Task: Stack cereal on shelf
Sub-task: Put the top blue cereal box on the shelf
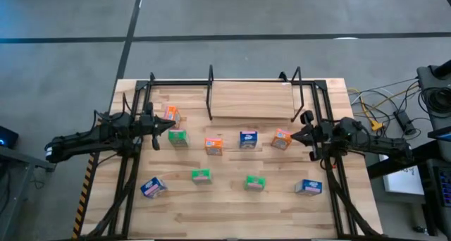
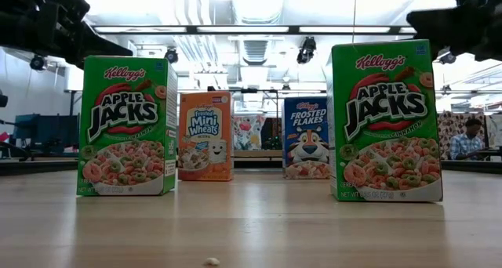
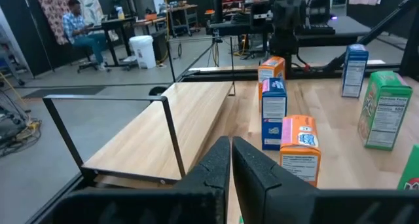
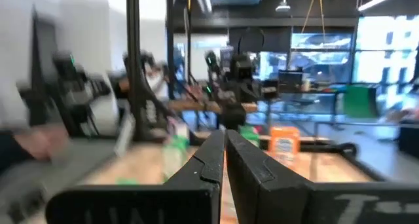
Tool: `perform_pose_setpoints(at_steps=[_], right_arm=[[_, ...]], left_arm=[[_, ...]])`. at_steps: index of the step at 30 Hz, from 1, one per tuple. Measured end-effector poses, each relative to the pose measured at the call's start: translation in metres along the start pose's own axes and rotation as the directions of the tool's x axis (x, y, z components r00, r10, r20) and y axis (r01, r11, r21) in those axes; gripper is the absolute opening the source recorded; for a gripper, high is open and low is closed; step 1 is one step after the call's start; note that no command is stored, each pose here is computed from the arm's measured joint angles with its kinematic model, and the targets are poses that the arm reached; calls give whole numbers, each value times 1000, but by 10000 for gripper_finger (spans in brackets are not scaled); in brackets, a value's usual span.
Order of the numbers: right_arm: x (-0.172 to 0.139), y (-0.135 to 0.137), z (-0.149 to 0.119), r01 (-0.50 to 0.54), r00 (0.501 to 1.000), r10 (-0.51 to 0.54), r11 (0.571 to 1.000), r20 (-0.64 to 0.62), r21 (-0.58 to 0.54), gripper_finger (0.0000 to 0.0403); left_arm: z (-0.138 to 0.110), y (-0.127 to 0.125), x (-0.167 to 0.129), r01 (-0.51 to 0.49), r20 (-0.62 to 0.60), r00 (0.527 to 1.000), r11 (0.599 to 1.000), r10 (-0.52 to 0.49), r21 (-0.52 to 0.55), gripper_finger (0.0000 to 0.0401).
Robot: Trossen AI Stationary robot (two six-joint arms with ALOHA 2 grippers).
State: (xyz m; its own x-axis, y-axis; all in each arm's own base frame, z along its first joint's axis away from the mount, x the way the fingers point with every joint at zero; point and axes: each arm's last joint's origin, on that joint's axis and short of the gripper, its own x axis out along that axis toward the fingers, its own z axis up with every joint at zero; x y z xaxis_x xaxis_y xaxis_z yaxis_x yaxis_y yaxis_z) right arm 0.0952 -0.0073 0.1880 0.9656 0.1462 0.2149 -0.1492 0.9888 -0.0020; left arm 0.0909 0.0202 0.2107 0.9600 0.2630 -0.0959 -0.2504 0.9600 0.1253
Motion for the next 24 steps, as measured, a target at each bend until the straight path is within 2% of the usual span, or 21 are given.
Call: perform_pose_setpoints(at_steps=[2,4,8,10,13,16,19,22,24], right_arm=[[0,0,7,21,997,-29,994,72,106,9],[-1,-3,13,89,982,-122,973,142,214,9],[-1,-9,13,250,934,-326,889,148,383,9],[0,-10,10,275,929,-349,873,122,402,9],[3,-11,10,278,930,-349,872,115,404,9],[7,-12,14,291,932,-352,868,87,402,9],[14,-14,27,294,932,-353,869,84,398,9],[23,-16,42,302,932,-354,872,72,385,9],[34,-19,47,325,933,-358,869,21,374,9]], left_arm=[[0,0,0,0,0,1000,1000,0,1,0],[0,0,0,0,0,1000,1000,0,2,0],[1,0,0,-1,9,1000,1000,1,3,0],[3,0,0,-3,28,1000,1000,3,1,0],[5,1,0,-5,56,998,1000,6,-24,0],[11,1,-1,6,116,993,986,14,-168,0],[19,2,-2,44,196,980,940,25,-340,0],[29,4,-5,81,302,952,924,39,-374,0],[35,5,-7,97,361,931,923,48,-373,0]])
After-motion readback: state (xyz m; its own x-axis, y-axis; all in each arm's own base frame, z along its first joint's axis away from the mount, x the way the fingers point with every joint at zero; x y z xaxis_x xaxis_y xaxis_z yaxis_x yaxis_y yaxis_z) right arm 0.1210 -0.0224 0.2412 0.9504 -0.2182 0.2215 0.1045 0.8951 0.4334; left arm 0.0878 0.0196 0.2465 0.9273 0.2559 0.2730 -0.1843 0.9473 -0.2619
